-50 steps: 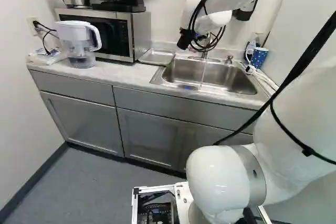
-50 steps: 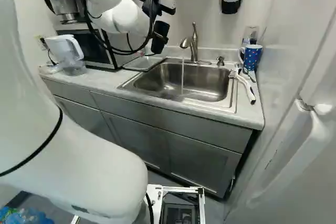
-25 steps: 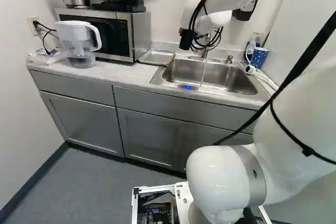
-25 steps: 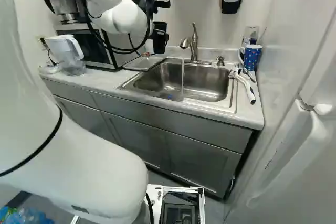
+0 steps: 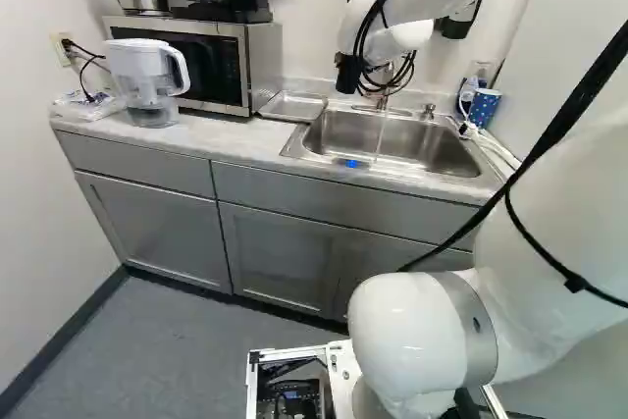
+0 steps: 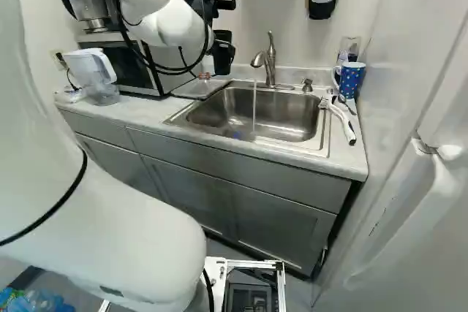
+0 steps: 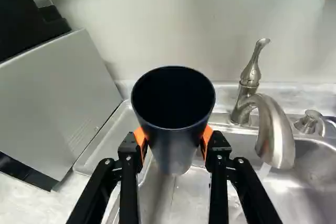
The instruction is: Rinse the cup and place it in the tray
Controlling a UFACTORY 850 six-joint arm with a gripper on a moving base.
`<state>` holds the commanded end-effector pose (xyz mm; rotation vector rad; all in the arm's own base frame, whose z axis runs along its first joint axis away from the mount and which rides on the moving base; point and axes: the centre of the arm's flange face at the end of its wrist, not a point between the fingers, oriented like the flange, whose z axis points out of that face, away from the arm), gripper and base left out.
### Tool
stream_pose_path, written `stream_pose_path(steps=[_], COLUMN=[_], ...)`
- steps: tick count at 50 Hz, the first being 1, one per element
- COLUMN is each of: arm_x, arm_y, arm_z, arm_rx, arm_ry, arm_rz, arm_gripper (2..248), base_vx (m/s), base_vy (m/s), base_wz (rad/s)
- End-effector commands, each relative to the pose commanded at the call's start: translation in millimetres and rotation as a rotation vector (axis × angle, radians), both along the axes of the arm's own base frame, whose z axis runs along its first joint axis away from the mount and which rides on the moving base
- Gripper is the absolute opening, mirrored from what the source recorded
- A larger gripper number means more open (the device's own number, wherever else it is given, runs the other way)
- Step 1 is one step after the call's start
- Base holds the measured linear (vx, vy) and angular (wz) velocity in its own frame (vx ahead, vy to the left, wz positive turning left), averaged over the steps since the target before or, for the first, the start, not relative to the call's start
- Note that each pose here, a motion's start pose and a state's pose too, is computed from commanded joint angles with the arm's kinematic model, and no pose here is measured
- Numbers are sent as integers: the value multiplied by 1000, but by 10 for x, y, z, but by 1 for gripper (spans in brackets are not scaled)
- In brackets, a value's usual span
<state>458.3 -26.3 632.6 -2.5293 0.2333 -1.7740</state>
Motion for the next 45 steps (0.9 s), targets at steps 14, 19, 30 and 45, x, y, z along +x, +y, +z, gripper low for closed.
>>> stream_pose_path(steps=[14, 19, 30, 45], arm_x=[74, 139, 282, 485], arm_y=[59, 118, 265, 471], arm_z=[4, 7, 13, 18], arm_rx=[0, 0, 0, 0], arm_ry=[2, 3, 5, 7], arm_rz=[14, 27, 58, 98], arm_gripper=[121, 121, 121, 121], base_vx=[0, 0, 0, 0], base_vy=[0, 0, 0, 0], base_wz=[0, 0, 0, 0])
